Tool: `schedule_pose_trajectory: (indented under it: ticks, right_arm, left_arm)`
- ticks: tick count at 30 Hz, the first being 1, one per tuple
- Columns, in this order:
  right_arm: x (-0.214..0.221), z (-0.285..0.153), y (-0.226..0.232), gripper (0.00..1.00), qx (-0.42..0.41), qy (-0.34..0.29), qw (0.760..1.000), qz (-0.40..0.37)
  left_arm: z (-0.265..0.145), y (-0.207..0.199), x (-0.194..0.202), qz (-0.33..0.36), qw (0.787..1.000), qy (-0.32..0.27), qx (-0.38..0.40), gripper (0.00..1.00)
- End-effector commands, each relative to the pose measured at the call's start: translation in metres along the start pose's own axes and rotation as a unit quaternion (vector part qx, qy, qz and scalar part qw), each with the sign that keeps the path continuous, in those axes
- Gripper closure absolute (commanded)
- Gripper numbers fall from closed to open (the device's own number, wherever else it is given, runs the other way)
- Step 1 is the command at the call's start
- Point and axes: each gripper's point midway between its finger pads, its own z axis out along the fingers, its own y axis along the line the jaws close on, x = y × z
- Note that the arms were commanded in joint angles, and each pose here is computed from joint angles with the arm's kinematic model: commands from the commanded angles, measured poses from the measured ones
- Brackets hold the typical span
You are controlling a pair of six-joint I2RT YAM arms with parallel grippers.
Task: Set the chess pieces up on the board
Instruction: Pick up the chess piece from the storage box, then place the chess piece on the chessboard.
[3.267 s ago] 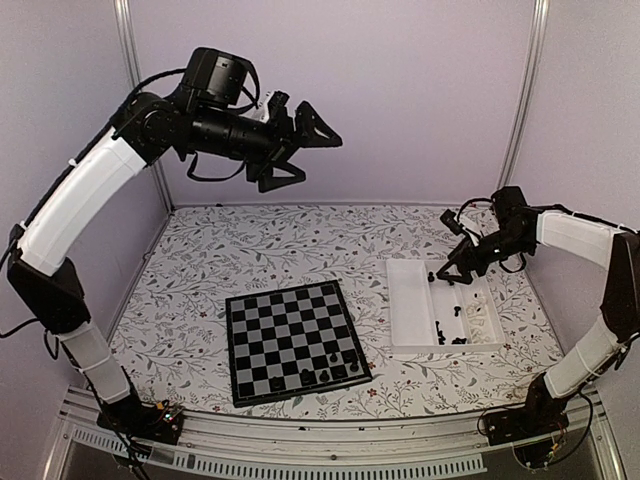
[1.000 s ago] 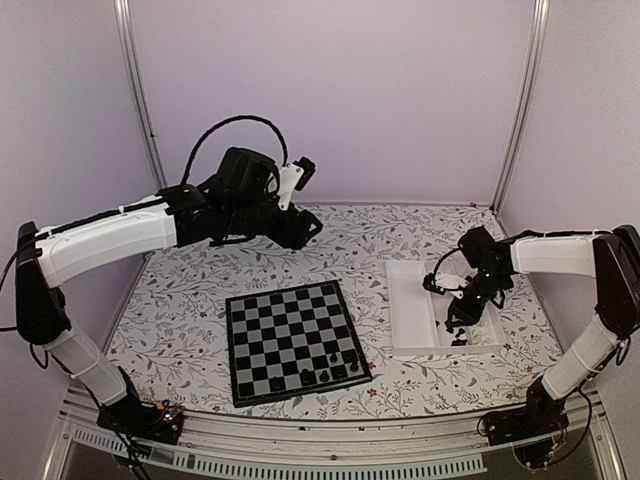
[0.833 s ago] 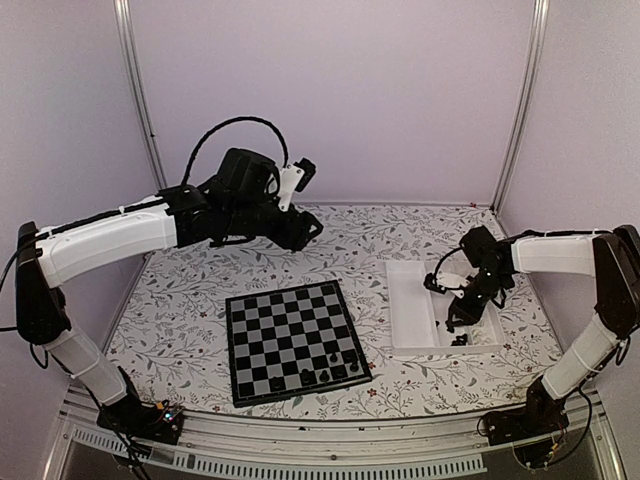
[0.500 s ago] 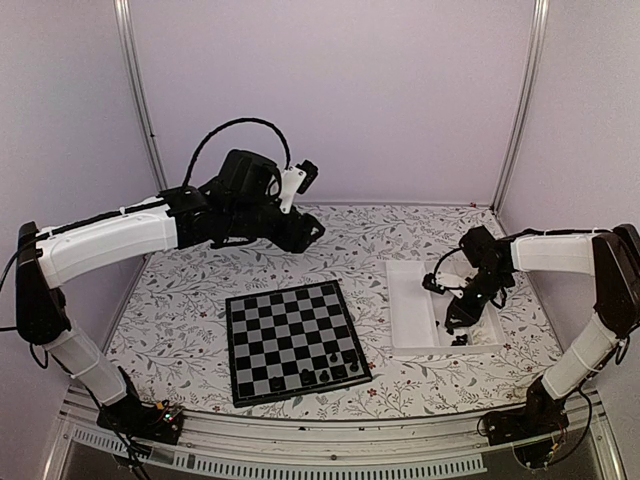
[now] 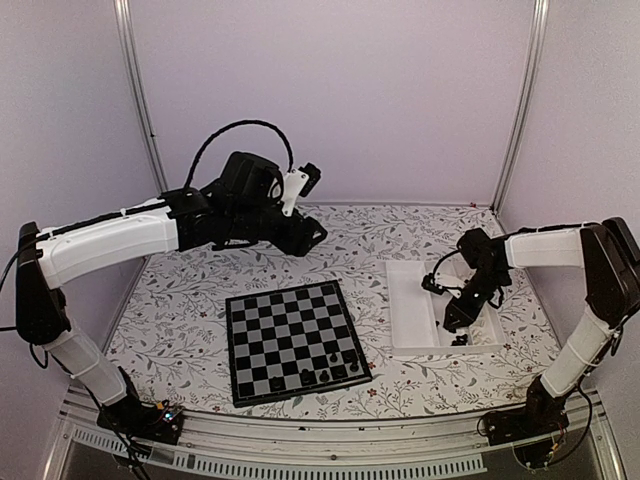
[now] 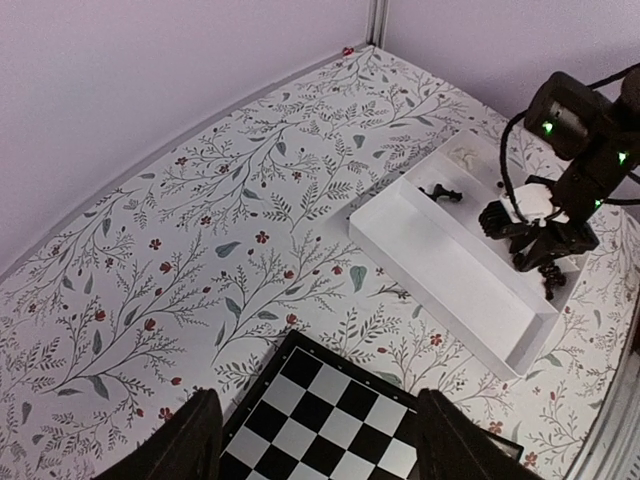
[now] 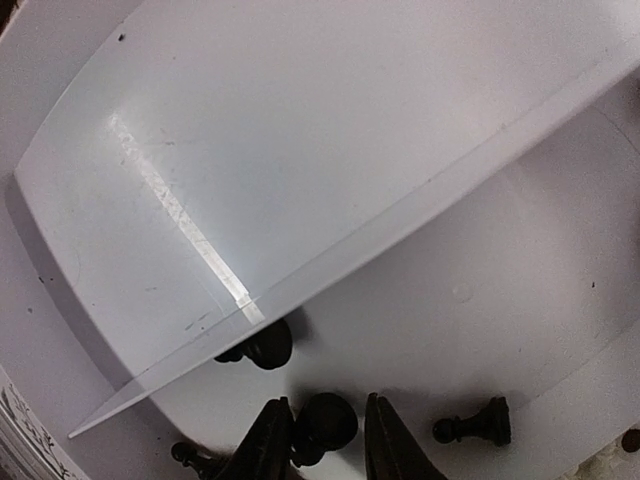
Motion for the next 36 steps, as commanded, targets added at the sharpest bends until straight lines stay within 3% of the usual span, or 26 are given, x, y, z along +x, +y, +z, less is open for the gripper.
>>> schedule_pose_trajectory:
  ticks: [1, 6, 12, 18, 21, 25, 36]
  right_arm:
    - [-0.004, 0.001, -0.002, 0.77, -0.012, 0.000, 1.000, 0.015]
    - [-0.006, -0.005, -0.001, 0.85, -0.041, -0.012, 0.998, 0.040]
    - [-0.028, -0.045, -0.018, 0.89, -0.101, -0.093, 0.985, 0.107]
    - [-0.058, -0.084, -0.015, 0.90, -0.214, -0.192, 0.945, 0.155]
    - [-0.076, -0.104, -0.002, 0.91, -0.280, -0.238, 0.918, 0.149]
    - [-0.088, -0.125, 0.006, 0.91, -0.311, -0.277, 0.900, 0.129]
    - [-0.093, -0.144, 0.018, 0.91, -0.339, -0.311, 0.880, 0.119]
  left_arm:
    - [0.003, -0.009, 0.009, 0.003, 1.000, 0.009, 0.010, 0.32]
    - [0.005, -0.016, 0.005, 0.005, 1.000, 0.001, 0.023, 0.32]
    - [0.020, -0.046, -0.007, 0.022, 0.998, -0.047, 0.039, 0.32]
    - [0.061, -0.112, -0.042, 0.036, 0.986, -0.161, 0.020, 0.33]
    - [0.095, -0.149, -0.038, 0.039, 0.980, -0.193, 0.007, 0.35]
    - [0.117, -0.186, -0.043, 0.057, 0.968, -0.244, -0.027, 0.36]
    - [0.154, -0.208, -0.038, 0.039, 0.968, -0.247, -0.034, 0.37]
